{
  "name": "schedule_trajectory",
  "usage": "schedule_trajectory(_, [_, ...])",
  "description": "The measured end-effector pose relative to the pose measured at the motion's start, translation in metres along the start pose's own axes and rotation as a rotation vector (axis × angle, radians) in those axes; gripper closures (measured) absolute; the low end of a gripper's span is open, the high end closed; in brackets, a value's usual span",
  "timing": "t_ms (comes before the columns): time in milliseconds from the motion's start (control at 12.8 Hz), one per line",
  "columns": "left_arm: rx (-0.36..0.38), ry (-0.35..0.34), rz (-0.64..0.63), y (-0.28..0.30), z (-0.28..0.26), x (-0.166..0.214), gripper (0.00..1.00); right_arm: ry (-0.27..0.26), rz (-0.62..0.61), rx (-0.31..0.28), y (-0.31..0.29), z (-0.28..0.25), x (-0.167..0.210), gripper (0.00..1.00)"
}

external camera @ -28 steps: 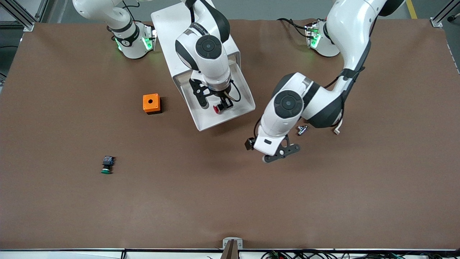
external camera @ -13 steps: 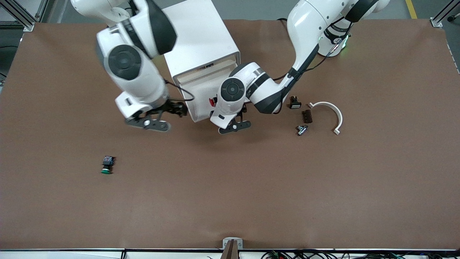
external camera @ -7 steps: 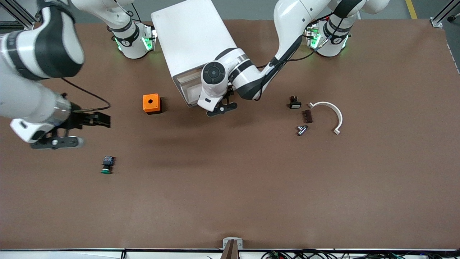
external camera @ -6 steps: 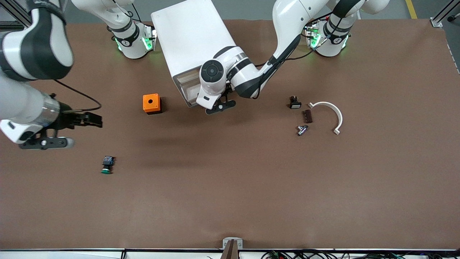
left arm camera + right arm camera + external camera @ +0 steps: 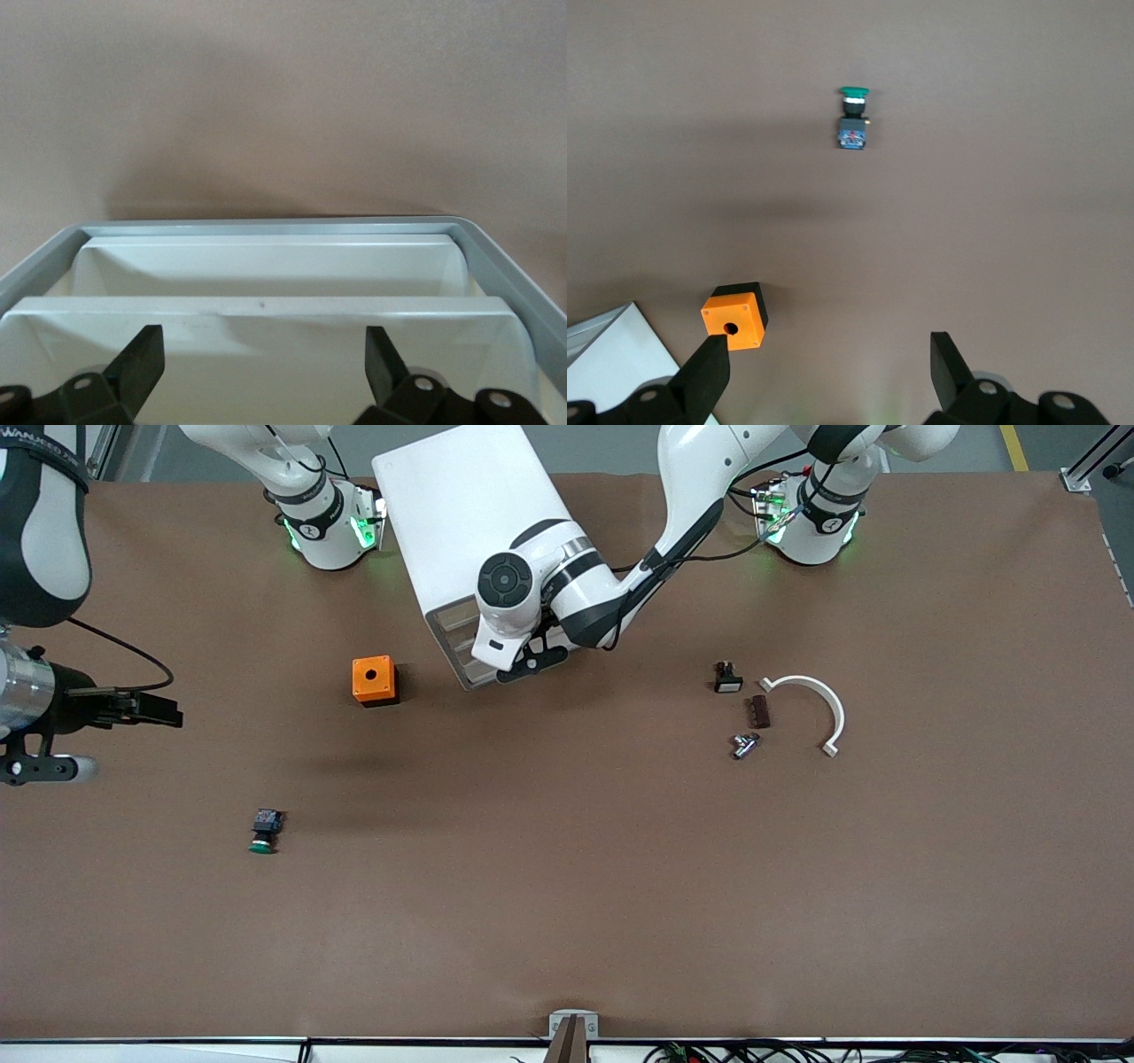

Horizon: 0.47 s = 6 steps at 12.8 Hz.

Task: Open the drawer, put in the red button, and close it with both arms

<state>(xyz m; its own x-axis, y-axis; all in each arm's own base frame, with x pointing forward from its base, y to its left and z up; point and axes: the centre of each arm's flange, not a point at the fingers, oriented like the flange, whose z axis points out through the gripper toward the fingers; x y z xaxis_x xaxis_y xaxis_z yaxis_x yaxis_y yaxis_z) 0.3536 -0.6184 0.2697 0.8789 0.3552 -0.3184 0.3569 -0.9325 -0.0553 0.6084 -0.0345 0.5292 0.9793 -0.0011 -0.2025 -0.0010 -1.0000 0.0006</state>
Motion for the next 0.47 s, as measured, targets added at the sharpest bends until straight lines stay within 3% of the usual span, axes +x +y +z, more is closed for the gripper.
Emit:
schedule_trajectory(234, [-0.022, 0.015, -0.058, -0.004, -0.014, 0.033, 0.00, 0.004, 0.007, 0.000, 0.005, -0.002, -0.002, 0.00])
schedule_trajectory(468, [-0.066, 0.090, -0.172, -0.039, -0.084, 0.131, 0.00, 0.006, 0.007, -0.004, 0.006, -0.003, -0.002, 0.00])
